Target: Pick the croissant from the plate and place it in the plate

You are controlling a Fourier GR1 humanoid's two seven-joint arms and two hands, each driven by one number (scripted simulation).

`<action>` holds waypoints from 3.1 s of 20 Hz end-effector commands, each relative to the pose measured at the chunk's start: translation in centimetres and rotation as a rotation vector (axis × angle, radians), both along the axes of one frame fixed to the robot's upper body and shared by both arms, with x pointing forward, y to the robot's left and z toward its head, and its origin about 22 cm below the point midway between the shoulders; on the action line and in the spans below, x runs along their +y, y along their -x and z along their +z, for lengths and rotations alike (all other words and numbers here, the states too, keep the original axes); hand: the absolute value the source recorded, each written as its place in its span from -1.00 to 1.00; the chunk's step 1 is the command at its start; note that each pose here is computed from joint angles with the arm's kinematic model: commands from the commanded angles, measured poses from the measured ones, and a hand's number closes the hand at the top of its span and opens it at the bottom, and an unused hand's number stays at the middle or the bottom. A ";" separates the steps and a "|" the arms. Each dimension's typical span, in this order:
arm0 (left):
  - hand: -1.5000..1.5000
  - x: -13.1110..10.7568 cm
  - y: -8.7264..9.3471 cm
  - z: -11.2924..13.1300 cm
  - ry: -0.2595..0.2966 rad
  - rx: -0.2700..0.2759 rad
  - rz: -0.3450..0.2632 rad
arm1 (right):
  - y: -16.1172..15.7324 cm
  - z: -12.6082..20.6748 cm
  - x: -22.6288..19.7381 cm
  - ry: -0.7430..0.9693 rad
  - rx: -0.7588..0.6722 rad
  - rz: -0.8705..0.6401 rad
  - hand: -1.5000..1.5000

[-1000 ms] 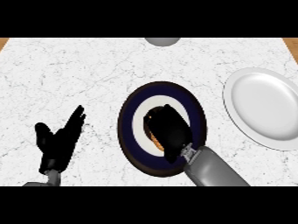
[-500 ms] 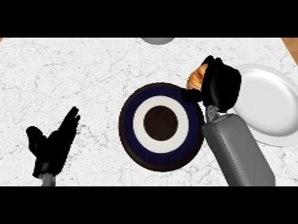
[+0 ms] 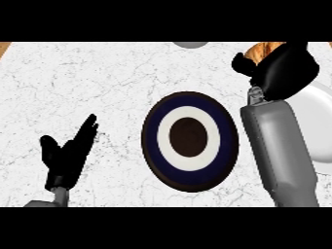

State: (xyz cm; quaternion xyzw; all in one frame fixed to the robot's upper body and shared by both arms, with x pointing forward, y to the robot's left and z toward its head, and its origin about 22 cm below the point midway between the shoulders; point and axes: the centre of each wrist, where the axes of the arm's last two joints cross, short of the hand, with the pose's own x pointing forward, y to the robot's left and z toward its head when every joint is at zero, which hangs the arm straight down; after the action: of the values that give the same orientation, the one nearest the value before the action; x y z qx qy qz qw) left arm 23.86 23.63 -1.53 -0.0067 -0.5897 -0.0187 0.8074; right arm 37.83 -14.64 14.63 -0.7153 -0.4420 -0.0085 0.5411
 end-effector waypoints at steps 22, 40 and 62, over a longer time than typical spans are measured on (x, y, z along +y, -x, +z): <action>0.00 0.0 0.5 -1.6 0.001 0.069 0.015 | 2.2 -8.6 -13.1 -0.007 -0.342 -0.536 1.00; 0.00 -0.2 0.6 -2.1 0.007 0.063 0.018 | 4.3 -16.2 -22.5 -0.312 -0.246 -0.469 -1.00; 0.00 -0.6 0.9 -2.7 0.000 0.085 0.044 | 17.1 -16.0 -11.6 -0.499 -0.585 -0.164 -1.00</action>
State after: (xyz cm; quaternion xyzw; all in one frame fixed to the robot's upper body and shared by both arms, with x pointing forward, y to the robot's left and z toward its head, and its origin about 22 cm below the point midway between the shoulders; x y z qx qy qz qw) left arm 23.48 23.72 -2.79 0.0083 -0.5773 -0.0018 0.8165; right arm 24.61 -28.61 -0.66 -0.5841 -0.4954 -0.3622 0.5313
